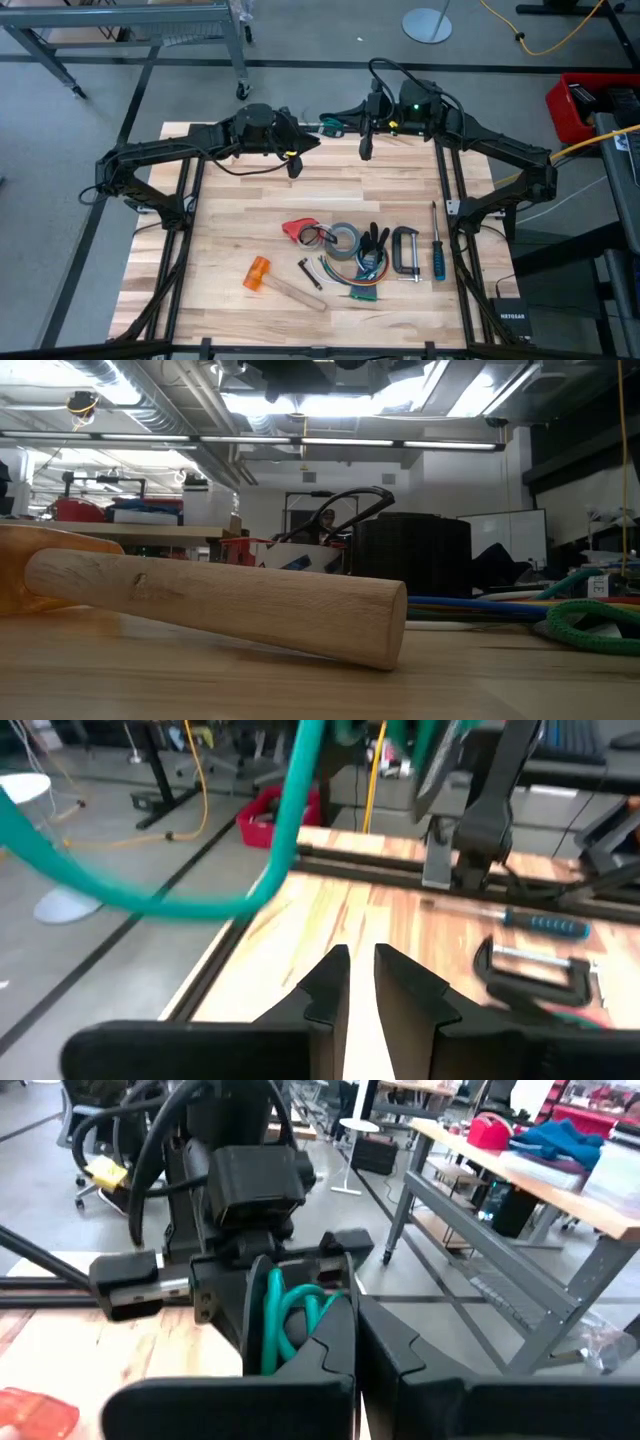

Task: Coil cords
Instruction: Coil the green cable wire on the black spool

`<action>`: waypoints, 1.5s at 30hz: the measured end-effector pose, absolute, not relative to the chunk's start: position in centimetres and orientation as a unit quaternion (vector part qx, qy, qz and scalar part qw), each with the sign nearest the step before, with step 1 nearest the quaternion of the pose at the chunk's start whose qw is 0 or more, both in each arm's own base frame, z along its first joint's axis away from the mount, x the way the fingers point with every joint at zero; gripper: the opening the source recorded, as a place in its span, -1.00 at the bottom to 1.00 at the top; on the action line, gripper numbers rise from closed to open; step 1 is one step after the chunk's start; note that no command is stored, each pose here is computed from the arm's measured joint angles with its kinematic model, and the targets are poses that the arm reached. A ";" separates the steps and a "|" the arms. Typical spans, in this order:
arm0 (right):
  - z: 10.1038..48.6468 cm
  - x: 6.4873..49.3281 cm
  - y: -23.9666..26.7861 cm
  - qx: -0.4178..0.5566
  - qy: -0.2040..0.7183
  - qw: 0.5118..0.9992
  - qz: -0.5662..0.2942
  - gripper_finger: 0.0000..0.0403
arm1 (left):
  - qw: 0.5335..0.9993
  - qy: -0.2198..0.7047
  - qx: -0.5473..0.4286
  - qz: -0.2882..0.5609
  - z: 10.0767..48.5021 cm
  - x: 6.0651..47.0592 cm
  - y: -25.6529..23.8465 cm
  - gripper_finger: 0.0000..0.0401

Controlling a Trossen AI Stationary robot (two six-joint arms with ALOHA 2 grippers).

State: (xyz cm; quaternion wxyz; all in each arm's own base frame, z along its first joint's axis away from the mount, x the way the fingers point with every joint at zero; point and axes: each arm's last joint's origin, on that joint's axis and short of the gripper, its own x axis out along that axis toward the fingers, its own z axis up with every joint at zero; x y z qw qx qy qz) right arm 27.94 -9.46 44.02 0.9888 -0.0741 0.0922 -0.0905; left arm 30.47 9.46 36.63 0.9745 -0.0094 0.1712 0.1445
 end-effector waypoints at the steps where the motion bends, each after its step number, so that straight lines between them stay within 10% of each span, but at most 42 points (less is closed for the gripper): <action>1: 44.0 27.9 -9.5 -0.074 0.094 0.989 -0.090 -1.00 | 0.973 0.179 -0.011 0.145 36.5 30.4 9.5 -0.77; 21: 43.3 27.5 -9.4 -0.063 0.136 0.984 -0.098 -1.00 | 0.959 0.249 0.006 0.138 35.4 29.9 8.9 -0.90; 32: 42.4 27.1 -9.7 -0.079 0.191 0.964 -0.166 -1.00 | 0.983 0.159 0.069 -0.058 36.9 31.3 5.1 -0.90; 45: 39.2 29.1 -8.8 -0.134 0.305 0.932 -0.140 -1.00 | 0.986 0.087 0.134 -0.055 36.7 33.9 4.4 -0.90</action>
